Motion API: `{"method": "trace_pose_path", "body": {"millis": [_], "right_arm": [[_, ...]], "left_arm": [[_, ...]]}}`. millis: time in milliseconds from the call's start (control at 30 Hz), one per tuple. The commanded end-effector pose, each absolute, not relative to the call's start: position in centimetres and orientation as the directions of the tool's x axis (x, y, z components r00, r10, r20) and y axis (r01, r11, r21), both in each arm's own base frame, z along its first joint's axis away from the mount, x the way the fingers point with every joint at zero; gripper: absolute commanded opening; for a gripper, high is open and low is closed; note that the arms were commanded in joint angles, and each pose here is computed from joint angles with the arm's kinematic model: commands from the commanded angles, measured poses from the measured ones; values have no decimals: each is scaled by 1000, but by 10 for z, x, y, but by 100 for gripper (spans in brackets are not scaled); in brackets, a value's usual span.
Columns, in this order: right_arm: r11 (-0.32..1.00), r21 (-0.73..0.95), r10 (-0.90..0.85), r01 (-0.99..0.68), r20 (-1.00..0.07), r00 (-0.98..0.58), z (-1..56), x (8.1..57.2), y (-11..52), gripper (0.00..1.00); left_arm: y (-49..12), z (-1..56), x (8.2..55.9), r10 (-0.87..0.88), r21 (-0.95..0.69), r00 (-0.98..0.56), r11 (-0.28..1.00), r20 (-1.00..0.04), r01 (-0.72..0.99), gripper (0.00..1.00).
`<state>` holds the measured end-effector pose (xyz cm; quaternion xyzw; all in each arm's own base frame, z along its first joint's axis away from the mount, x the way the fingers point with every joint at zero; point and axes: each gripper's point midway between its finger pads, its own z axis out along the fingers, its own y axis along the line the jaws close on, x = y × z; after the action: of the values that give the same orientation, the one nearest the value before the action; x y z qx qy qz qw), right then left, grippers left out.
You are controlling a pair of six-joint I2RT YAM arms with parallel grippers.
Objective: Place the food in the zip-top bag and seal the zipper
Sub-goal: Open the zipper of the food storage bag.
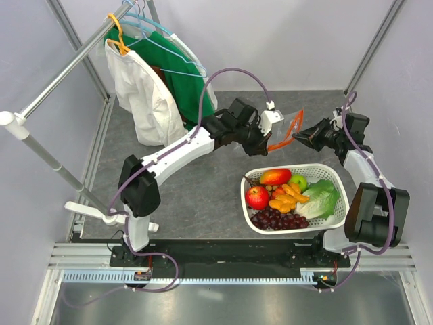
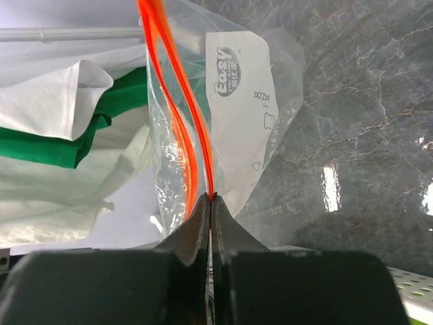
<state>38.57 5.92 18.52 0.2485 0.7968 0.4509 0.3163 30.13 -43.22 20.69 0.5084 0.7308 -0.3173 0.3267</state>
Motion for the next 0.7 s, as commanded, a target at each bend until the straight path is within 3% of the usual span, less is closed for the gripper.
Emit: {"method": "trace_pose_path", "body": {"millis": [0, 100, 133, 200, 233, 333, 600, 667], "right_arm": [[478, 875, 682, 75, -315, -660, 192, 391, 60, 0], [481, 875, 670, 51, -329, -666, 198, 387, 62, 0], [487, 872, 666, 45, -337, -666, 199, 385, 63, 0], [510, 860, 650, 5, -382, -657, 208, 380, 63, 0], [515, 857, 645, -3, -390, -658, 208, 377, 64, 0], [526, 849, 620, -51, -424, -660, 217, 364, 73, 0], [513, 843, 564, -161, -472, -677, 237, 337, 104, 0], [516, 840, 560, -171, -481, -675, 238, 332, 108, 0]], "left_arm": [[-429, 245, 288, 471, -89, -180, 211, -863, 974, 2], [-425, 243, 283, 478, -92, -182, 205, -859, 974, 7], [-422, 243, 285, 482, -91, -187, 216, -856, 972, 21], [-413, 249, 288, 493, -88, -196, 235, -848, 968, 34], [-409, 256, 291, 474, -97, -210, 251, -855, 963, 46], [-400, 279, 305, 412, -72, -220, 345, -884, 936, 59], [-425, 295, 293, 443, 65, -116, 373, -889, 926, 66], [-429, 294, 306, 428, 52, -168, 456, -888, 888, 65]]}}
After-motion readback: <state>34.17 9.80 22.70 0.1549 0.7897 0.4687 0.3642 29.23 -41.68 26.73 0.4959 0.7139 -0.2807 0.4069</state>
